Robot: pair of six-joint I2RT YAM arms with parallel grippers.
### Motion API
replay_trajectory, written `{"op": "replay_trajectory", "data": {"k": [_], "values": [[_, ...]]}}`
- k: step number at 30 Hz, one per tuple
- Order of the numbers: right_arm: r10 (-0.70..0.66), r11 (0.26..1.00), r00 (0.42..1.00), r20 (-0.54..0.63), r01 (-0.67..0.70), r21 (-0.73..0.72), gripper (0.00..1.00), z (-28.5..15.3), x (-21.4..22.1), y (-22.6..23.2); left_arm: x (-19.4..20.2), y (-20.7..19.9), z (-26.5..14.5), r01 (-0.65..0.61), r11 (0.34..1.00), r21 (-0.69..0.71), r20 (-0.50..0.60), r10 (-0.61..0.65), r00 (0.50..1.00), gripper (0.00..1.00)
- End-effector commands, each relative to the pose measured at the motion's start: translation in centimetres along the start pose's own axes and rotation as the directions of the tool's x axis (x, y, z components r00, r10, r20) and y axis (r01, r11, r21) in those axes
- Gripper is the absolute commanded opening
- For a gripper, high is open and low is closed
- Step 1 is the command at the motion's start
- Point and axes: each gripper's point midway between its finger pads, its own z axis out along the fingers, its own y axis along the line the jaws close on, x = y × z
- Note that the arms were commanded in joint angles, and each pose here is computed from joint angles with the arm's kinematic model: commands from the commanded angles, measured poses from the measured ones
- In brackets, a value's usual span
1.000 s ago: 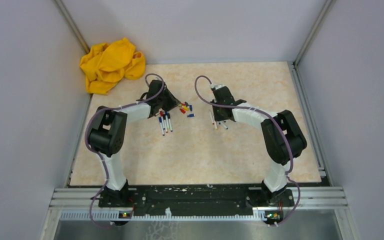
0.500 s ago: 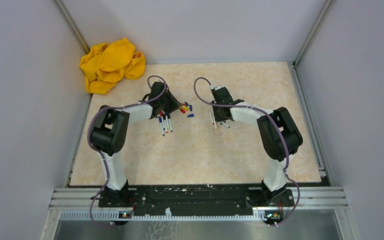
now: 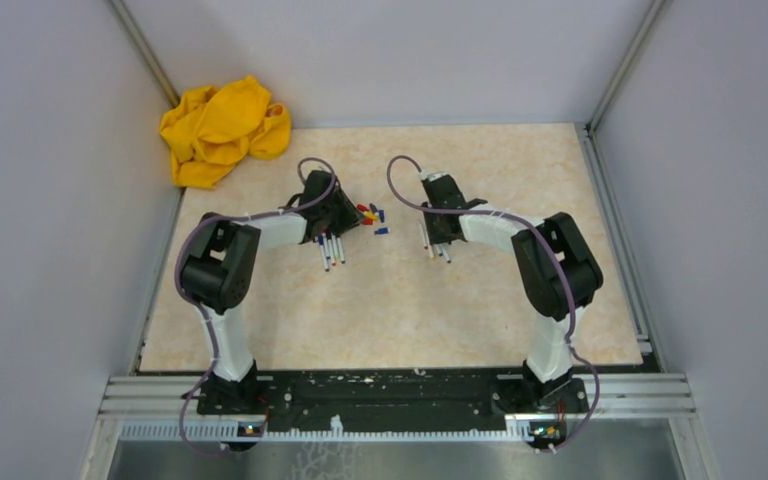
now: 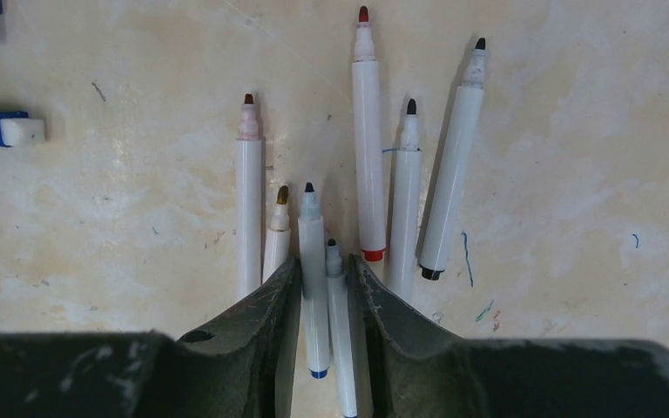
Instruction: Open the pen caps
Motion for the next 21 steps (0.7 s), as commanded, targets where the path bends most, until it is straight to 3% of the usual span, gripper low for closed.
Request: {"op": "replay_trajectory", "data": {"k": [1, 15, 21], "values": [[0.006, 1.0, 0.996, 0.095, -0.005, -0.01, 0.27, -1.4, -3.5, 0.0, -0.7, -1.1, -1.3, -0.008, 1.0, 0.02, 0.032, 0.008, 0.999, 0.37], [-0.02, 0.999, 0.984, 0.177, 0.027, -0.036, 0.31, -4.6, -5.7, 0.9, -2.7, -3.1, -3.7, -0.03, 0.999, 0.046, 0.11, 0.025, 0.994, 0.39], [-0.059, 0.996, 0.975, 0.214, 0.073, -0.057, 0.41, -6.4, -7.3, 3.0, -4.3, -3.5, -6.2, -0.039, 0.998, 0.046, 0.19, 0.029, 0.981, 0.45]]}}
